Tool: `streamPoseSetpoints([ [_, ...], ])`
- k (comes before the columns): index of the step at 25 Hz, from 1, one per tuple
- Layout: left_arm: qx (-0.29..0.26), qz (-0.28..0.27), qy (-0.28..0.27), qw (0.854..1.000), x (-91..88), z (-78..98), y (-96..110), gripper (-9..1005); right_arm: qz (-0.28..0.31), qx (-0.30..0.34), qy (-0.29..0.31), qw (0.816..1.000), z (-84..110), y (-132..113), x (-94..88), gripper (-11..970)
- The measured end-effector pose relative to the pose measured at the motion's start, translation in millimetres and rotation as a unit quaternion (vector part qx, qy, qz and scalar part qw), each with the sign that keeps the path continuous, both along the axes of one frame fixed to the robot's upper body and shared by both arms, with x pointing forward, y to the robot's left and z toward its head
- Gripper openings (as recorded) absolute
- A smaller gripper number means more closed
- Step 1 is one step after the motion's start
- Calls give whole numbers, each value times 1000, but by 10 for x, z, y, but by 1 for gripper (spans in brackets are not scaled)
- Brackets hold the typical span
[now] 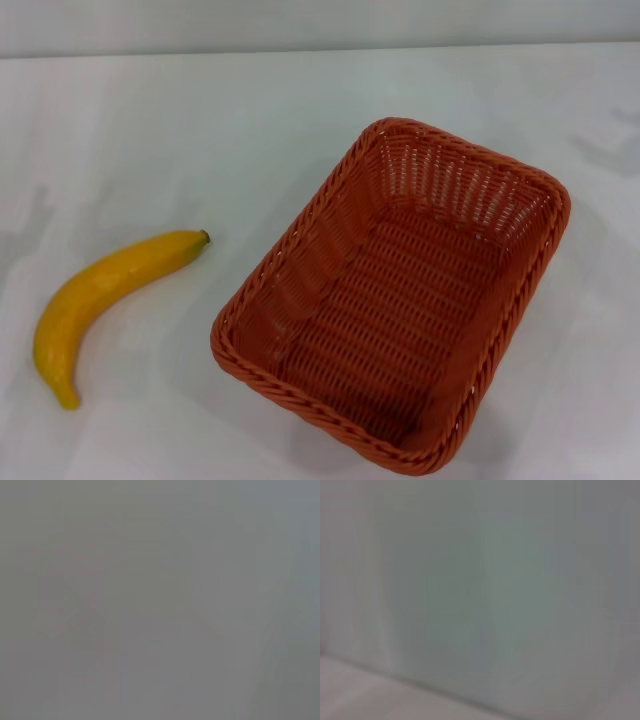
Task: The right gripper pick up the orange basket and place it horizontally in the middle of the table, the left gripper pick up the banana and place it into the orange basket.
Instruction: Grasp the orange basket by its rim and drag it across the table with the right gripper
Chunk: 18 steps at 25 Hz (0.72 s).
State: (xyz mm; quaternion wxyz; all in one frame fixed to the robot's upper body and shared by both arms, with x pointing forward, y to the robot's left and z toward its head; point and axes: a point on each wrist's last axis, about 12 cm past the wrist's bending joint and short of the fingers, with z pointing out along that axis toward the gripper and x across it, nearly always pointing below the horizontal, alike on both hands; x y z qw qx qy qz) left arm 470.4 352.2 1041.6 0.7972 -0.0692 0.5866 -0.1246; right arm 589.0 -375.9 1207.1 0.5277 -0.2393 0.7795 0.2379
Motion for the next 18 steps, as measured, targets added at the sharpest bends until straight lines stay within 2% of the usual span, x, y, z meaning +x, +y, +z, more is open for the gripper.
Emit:
streamPoseSetpoints([
  [5, 0, 0, 1, 1000, -5, -2, 4, 895, 65, -93, 94, 989, 329, 486, 319, 842],
  [10, 2, -9, -2, 1000, 37, 14, -29, 895, 104, -164, 155, 969, 532, 937, 508, 842],
  [13, 2, -12, -3, 1000, 47, 18, -42, 895, 122, -195, 183, 956, 600, 1197, 581, 842],
  [18, 2, -7, -4, 1000, -16, 6, -18, 895, 152, -217, 223, 938, 591, 1600, 689, 842],
])
